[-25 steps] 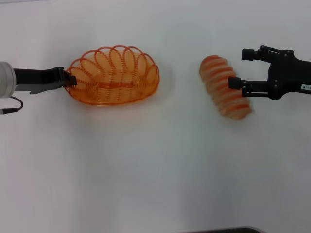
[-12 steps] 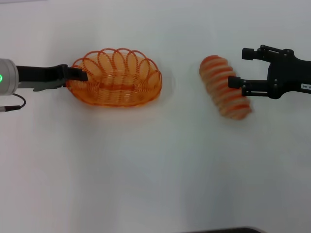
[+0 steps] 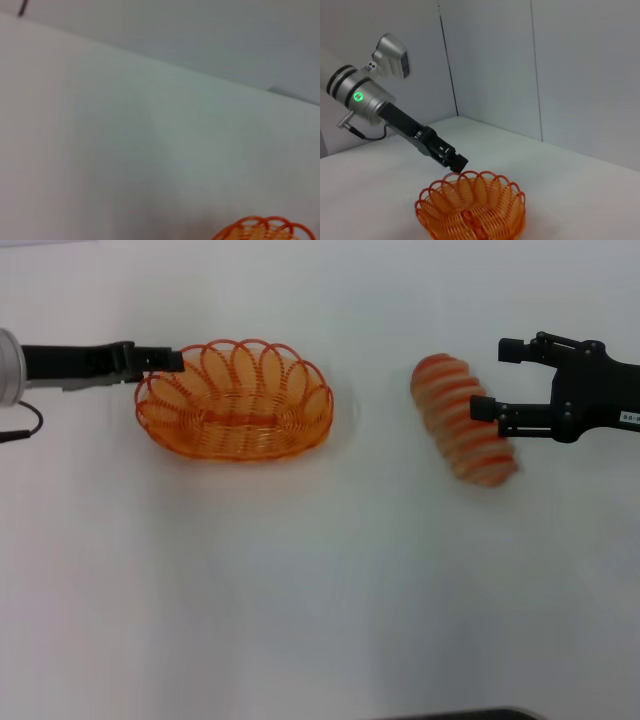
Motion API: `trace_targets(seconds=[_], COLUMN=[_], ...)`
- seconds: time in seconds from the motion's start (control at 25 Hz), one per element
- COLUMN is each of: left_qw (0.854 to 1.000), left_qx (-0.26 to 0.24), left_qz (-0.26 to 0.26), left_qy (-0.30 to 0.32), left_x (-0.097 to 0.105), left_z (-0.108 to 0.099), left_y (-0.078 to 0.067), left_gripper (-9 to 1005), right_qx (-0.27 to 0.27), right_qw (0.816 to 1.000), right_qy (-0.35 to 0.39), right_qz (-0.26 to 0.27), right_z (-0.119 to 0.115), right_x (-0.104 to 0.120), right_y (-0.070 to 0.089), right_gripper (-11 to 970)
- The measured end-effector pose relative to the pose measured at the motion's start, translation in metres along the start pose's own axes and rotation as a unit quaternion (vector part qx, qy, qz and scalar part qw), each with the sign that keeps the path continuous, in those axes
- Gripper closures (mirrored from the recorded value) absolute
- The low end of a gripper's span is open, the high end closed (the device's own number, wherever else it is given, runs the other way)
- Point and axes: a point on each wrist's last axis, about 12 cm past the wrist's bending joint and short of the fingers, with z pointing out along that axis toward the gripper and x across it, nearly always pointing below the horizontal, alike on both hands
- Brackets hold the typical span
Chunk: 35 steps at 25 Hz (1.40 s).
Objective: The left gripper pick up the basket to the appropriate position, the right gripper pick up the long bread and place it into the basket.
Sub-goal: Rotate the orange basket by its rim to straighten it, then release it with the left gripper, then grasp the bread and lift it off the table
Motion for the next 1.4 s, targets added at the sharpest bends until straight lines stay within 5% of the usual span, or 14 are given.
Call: trace_targets(seconds=[0.28, 0.64, 0.96, 1.4], left_qw=[0.989, 0.933, 0.924, 0.926], left_qx=[0.067, 0.191, 0.169, 0.138], left_qz=[0.127, 0.303, 0.341, 0.351], left_qy=[-0.039, -0.037, -0.039, -0.032], left_x=[-0.007, 0.001, 0.004, 0.01], left_z=[-0.021, -0.056, -0.073, -0.077], left_y=[-0.005, -0.021, -0.015, -0.006], left_gripper=[322, 306, 282, 137], right_qx=[0.005, 0.016, 0.022, 0.065], right_qw=[0.999, 0.994, 0.97, 0.925], right_qy=[-0.003, -0.003, 0.081, 0.205], right_qz=[0.034, 0.105, 0.226, 0.314], right_z=[0.0, -0.001, -0.003, 0.001], right_x=[-0.005, -0.025, -0.05, -0.076], right_y=[-0.005, -0.016, -0.038, -0.058], right_gripper=[29, 28, 28, 28])
